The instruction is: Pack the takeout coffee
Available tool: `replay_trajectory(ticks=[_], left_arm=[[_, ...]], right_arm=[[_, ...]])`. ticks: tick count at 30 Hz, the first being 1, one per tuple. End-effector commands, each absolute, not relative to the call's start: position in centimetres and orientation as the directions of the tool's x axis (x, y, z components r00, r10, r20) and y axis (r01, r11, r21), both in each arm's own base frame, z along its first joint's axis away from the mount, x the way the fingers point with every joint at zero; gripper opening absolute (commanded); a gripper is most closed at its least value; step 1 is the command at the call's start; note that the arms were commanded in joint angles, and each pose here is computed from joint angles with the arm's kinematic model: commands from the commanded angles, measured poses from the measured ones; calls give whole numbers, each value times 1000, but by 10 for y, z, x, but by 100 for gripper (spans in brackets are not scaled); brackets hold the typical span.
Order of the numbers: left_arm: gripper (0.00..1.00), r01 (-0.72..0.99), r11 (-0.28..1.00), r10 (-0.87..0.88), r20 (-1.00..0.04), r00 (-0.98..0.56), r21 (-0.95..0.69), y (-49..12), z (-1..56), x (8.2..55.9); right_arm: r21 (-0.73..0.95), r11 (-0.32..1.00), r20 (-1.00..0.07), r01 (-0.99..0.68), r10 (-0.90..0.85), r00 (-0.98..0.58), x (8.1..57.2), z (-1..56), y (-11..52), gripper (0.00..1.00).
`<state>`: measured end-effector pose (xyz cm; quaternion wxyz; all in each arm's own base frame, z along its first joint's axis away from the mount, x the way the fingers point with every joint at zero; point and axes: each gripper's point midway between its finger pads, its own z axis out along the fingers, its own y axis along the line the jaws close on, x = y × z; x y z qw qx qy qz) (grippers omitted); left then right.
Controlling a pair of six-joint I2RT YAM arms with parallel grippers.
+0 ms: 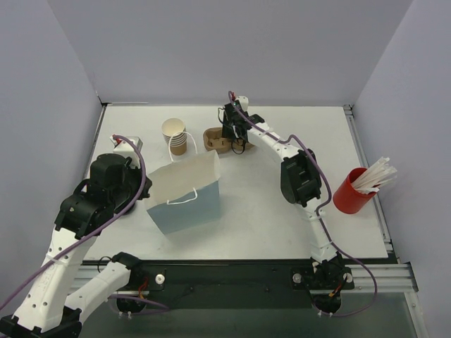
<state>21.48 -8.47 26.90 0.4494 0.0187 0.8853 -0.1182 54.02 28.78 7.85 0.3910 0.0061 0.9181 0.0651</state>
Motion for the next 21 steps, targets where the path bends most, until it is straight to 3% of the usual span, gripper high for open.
replay_trajectory(ticks=[1, 9, 17, 20, 21], left_arm=[[0, 151, 966, -93, -825, -557, -211, -88, 279, 222], [0, 154, 965, -91, -823, -560, -211, -90, 278, 226], [0, 157, 964, -93, -824, -559, -215, -92, 279, 228], [0, 159, 963, -94, -824, -559, -218, -93, 280, 228], [0, 159, 963, -95, -825, -558, -219, -93, 280, 228]], right_arm=[[110, 993, -771, -34, 63, -633, 548, 116, 284, 25], [171, 985, -817, -29, 125, -562, 557, 165, 277, 26], [160, 987, -813, -14, 124, -569, 555, 162, 265, 26], [177, 983, -807, -41, 121, -578, 553, 157, 269, 30], [202, 976, -797, -82, 115, -593, 551, 153, 278, 36]])
